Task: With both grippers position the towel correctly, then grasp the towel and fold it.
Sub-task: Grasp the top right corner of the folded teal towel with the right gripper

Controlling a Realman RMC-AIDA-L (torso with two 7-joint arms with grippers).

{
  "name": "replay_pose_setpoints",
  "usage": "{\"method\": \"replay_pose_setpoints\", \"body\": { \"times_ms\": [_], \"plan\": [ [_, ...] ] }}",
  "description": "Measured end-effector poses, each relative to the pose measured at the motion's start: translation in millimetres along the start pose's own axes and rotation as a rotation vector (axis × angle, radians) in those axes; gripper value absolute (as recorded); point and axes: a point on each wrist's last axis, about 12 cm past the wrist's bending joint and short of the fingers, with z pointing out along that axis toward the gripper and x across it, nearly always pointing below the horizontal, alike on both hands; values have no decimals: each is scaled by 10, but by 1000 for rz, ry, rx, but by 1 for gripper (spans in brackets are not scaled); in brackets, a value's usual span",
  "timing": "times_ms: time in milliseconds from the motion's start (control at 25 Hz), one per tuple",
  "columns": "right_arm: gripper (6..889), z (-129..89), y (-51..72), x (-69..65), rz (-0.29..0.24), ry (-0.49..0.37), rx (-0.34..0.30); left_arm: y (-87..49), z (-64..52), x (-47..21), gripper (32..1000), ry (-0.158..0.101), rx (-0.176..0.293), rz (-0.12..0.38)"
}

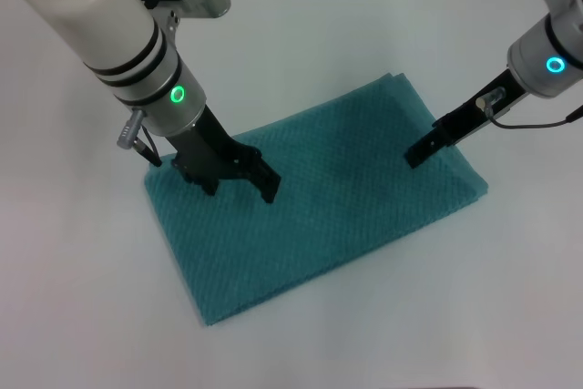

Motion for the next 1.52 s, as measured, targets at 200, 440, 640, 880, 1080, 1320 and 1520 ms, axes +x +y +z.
{"method": "replay_pose_setpoints", "body": {
  "times_ms": [200, 440, 640, 880, 1080, 1320, 1520],
  "plan": [
    [854, 3, 6, -2, 2, -3, -4, 17, -3, -16, 909, -18, 1, -8],
    [853, 3, 6, -3, 5, -6, -7, 33, -22, -51, 905, -47, 9, -23],
    [852, 4, 2, -2, 5, -7, -4, 40, -24, -50, 905, -49, 11, -27],
    [852, 7, -81, -12, 26, -53, 36, 34, -19, -41, 906, -42, 10, -24],
    [851, 99, -136, 48, 59, -60, 56, 29, -15, -37, 906, -38, 10, -22],
    [851, 191, -192, 108, 102, -64, 79, 10, -19, -48, 907, -39, 11, -16],
    [850, 239, -235, 148, 115, -76, 100, 3, -19, -49, 907, -38, 12, -15]
  ]
}}
